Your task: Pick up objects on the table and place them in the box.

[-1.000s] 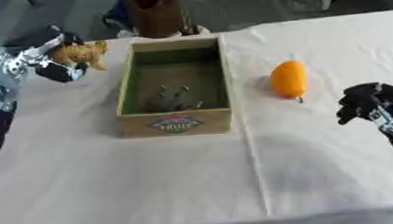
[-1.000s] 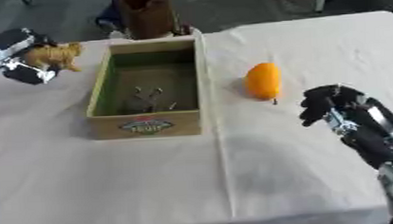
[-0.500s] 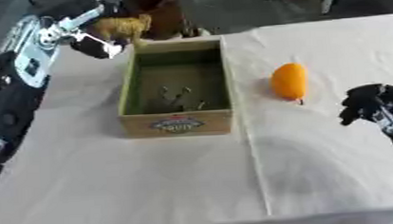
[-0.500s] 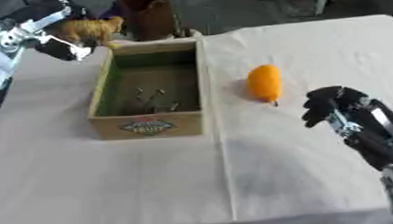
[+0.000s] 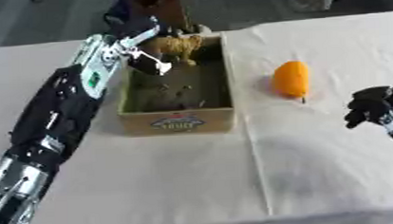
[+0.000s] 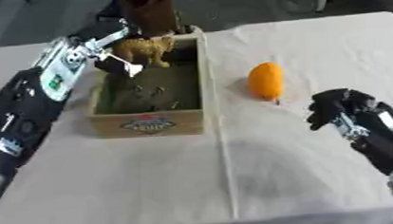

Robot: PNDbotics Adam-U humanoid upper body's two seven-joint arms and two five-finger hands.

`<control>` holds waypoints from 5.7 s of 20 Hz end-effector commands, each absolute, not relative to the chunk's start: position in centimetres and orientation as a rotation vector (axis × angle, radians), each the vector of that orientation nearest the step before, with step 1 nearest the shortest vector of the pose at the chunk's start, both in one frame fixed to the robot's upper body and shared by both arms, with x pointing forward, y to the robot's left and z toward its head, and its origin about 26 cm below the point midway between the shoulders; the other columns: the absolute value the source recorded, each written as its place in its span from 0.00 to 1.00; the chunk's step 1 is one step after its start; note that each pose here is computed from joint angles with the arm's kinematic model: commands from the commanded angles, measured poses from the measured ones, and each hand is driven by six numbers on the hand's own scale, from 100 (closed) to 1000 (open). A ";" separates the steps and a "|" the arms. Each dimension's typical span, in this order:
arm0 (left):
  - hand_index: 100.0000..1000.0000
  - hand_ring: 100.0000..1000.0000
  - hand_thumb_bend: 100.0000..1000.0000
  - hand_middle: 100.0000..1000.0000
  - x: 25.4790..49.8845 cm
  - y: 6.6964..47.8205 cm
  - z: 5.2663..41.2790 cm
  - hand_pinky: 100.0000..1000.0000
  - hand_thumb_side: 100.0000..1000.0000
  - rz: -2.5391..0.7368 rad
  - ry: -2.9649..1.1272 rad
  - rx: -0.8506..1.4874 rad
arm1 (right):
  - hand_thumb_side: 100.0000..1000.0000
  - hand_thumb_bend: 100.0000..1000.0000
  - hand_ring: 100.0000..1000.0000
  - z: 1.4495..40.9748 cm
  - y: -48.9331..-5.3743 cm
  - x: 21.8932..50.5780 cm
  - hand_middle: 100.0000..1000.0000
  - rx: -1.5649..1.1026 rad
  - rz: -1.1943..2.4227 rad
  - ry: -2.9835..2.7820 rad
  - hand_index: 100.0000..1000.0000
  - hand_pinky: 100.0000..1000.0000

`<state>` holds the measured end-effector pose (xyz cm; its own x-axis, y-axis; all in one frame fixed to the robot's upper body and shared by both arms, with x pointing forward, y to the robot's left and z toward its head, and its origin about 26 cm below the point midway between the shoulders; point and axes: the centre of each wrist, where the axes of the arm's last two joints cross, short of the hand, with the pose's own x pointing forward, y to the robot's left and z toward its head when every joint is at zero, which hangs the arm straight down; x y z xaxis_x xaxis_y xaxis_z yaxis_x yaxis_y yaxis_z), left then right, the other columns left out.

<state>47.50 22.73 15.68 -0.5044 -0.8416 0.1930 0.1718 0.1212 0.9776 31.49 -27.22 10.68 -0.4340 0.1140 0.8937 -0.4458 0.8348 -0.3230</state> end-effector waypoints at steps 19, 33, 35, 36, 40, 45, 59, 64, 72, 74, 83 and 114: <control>0.80 0.73 0.64 0.72 44.1 27.6 20.1 0.70 0.77 -1.405 -1.691 0.685 | 0.46 0.00 0.54 11.2 -27.8 31.5 0.55 0.216 0.636 -1.939 0.70 0.50; 0.66 0.58 0.22 0.53 34.6 31.4 23.1 0.55 0.68 -0.753 -2.129 0.518 | 0.36 0.00 0.56 14.9 -29.9 33.1 0.56 0.094 0.823 -2.012 0.71 0.51; 0.66 0.57 0.21 0.53 33.5 31.4 22.1 0.54 0.67 -0.670 -2.143 0.471 | 0.31 0.00 0.57 16.4 -30.5 33.7 0.57 0.047 0.885 -2.042 0.72 0.51; 0.66 0.57 0.21 0.53 33.0 31.4 21.6 0.53 0.66 -0.636 -2.145 0.453 | 0.29 0.00 0.57 17.1 -30.8 34.0 0.58 0.021 0.918 -2.055 0.72 0.52; 0.65 0.56 0.20 0.53 31.5 31.3 20.1 0.52 0.66 -0.529 -2.143 0.415 | 0.23 0.00 0.62 19.7 -31.6 35.2 0.63 -0.075 1.095 -2.083 0.76 0.55; 0.65 0.56 0.20 0.52 30.2 31.1 18.5 0.51 0.66 -0.428 -2.125 0.374 | 0.23 0.00 0.66 20.9 -32.8 37.2 0.68 -0.223 1.337 -2.015 0.78 0.58; 0.65 0.54 0.19 0.51 29.6 29.8 15.9 0.50 0.67 -0.269 -2.078 0.253 | 0.37 0.41 0.75 16.9 -34.5 43.7 0.78 -0.486 1.587 -1.743 0.87 0.64; 0.65 0.54 0.18 0.51 29.5 29.6 15.8 0.50 0.67 -0.258 -2.078 0.237 | 0.38 0.40 0.76 15.5 -34.6 45.1 0.78 -0.604 1.543 -1.695 0.88 0.65; 0.65 0.54 0.17 0.51 29.4 29.4 15.7 0.50 0.67 -0.250 -2.078 0.224 | 0.27 0.39 0.74 13.0 -34.9 46.1 0.73 -0.808 1.501 -1.574 0.83 0.64; 0.65 0.54 0.17 0.51 29.4 29.4 15.7 0.50 0.67 -0.251 -2.077 0.224 | 0.19 0.36 0.72 12.5 -35.1 46.1 0.67 -0.856 1.516 -1.550 0.78 0.64; 0.65 0.55 0.17 0.51 29.3 29.5 15.5 0.50 0.67 -0.250 -2.070 0.227 | 0.16 0.14 0.63 12.0 -36.5 45.7 0.37 -1.001 1.544 -1.525 0.44 0.59; 0.65 0.54 0.16 0.51 30.2 26.9 16.7 0.50 0.67 -0.298 -2.135 0.061 | 0.05 0.00 0.55 20.6 -26.9 49.0 0.21 -0.795 1.367 -1.967 0.29 0.51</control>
<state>30.28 27.22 15.69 -0.5172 -0.1682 0.8392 0.0571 0.9715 0.2299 48.74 -26.88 19.24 -0.6381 0.7515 0.1678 0.0943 0.2925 -0.9516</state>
